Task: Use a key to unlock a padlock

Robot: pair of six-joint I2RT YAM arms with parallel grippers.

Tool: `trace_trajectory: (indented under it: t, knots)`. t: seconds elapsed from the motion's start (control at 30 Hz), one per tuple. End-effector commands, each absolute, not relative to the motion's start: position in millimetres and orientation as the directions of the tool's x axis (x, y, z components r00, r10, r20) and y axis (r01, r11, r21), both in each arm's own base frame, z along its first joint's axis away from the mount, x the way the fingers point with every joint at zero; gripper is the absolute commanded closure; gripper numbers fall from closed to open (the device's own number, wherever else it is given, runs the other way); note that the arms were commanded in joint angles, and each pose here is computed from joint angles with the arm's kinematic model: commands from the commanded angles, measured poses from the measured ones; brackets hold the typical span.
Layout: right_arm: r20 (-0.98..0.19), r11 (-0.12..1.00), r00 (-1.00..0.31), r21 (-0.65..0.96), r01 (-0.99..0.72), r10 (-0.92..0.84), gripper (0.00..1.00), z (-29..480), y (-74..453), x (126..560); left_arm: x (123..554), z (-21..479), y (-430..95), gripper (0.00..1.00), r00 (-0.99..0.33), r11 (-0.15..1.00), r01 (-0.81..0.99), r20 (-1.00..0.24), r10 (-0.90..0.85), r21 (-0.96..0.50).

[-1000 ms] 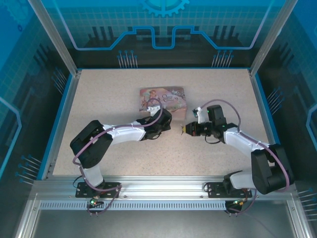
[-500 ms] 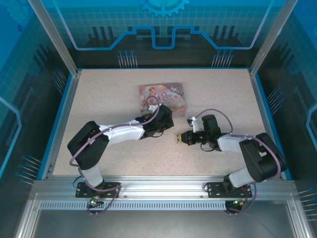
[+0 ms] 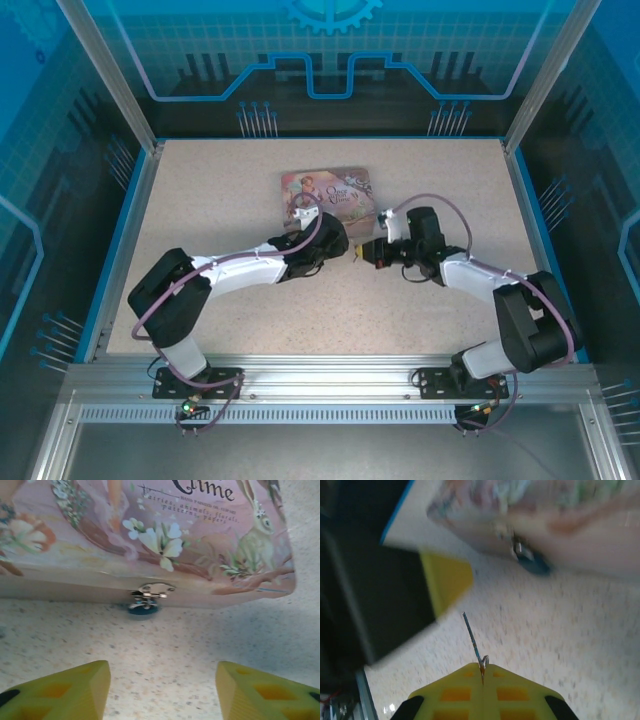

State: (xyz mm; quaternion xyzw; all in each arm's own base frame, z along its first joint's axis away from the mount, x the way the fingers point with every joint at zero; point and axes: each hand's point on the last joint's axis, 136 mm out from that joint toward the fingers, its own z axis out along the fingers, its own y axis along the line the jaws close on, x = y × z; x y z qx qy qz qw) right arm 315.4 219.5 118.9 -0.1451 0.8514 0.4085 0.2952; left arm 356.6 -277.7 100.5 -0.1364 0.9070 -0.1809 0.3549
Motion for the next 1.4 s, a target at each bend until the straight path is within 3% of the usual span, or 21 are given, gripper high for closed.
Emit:
trace_trajectory:
  t: [0.0,0.23,0.4,0.87,1.37]
  knots:
    - [-0.602,0.602,-0.797,0.653,-0.46,0.044,1.0,141,215,338,358,101,-253,0.35,-0.678,0.934,-0.119,-0.66,-0.324,-0.336]
    - [-0.579,0.585,-0.808,0.694,-0.42,0.108,1.0,157,216,404,375,141,-212,0.12,-0.621,0.938,-0.13,-0.711,-0.329,-0.321]
    - [-0.52,0.567,-0.846,0.735,-0.372,0.119,1.0,140,223,439,394,152,-172,0.01,-0.615,0.926,-0.174,-0.697,-0.368,-0.335]
    - [-0.434,0.631,-0.897,0.721,-0.286,0.09,1.0,96,224,462,444,103,-167,0.01,-0.744,0.925,-0.138,-0.58,-0.333,-0.354]
    - [-0.336,0.698,-0.942,0.675,-0.238,0.004,1.0,69,228,414,387,54,-156,0.12,-0.809,0.922,-0.23,-0.466,-0.36,-0.313]
